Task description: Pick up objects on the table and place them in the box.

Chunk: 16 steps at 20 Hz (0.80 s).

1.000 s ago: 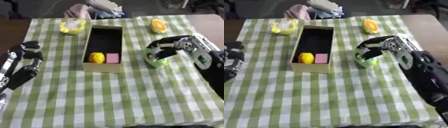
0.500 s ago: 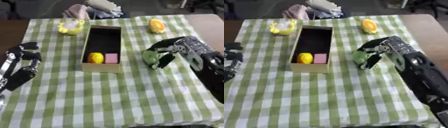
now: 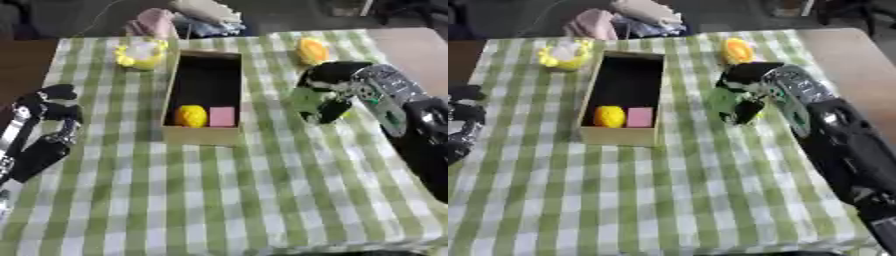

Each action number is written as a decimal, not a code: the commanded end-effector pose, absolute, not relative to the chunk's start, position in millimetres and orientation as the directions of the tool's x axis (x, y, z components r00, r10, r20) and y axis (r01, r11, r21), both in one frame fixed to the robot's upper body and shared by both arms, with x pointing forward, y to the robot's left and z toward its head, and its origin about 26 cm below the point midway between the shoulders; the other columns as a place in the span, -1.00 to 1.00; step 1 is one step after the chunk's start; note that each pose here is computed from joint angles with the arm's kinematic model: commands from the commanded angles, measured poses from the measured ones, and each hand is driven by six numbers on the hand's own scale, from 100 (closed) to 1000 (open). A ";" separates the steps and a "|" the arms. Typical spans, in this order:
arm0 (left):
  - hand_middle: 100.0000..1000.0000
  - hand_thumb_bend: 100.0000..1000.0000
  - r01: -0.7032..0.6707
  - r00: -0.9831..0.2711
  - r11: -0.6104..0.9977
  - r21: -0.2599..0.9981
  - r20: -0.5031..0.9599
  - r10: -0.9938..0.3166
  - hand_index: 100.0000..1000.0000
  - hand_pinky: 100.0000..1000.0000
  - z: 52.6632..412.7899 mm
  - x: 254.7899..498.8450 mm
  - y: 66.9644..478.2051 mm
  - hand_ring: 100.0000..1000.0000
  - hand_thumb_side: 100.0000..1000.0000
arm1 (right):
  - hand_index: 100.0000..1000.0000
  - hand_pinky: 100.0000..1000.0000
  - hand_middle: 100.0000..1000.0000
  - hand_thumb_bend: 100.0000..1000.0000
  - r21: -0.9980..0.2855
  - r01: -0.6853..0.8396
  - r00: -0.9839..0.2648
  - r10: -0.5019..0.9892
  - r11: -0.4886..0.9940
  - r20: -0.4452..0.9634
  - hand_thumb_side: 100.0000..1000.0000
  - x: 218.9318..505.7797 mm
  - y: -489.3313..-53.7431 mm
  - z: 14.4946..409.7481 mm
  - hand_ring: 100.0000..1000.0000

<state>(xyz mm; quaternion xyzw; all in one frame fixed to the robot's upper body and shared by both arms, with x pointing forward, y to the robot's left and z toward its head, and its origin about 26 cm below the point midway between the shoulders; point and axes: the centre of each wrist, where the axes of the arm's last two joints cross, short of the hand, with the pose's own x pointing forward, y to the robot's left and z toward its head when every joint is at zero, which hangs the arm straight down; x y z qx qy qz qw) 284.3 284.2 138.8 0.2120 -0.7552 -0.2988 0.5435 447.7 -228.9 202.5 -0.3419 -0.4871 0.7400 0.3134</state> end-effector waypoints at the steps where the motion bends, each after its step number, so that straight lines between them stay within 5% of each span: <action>1: 0.48 -1.00 -0.018 -0.347 0.734 0.679 0.684 -0.642 0.74 0.49 147.2 285.0 284.2 0.38 0.14 | 0.36 -0.28 -0.01 -1.00 -0.956 -0.024 -0.549 0.803 -0.293 -0.233 -0.56 447.1 -230.3 248.9 -0.10; 9: 0.46 -1.00 0.006 -0.427 0.752 0.659 0.682 -0.595 0.74 0.49 158.4 286.6 267.9 0.37 0.14 | 0.38 -0.25 -0.02 -1.00 -0.969 0.102 -0.510 0.824 -0.226 -0.246 -0.63 465.0 -209.1 289.4 -0.09; 16: 0.45 -1.00 0.050 -0.477 0.763 0.645 0.686 -0.549 0.74 0.49 160.4 285.5 255.8 0.37 0.16 | 0.48 -0.09 0.06 -1.00 -0.982 0.067 -0.497 0.848 -0.174 -0.184 -0.69 487.7 -185.8 253.6 0.00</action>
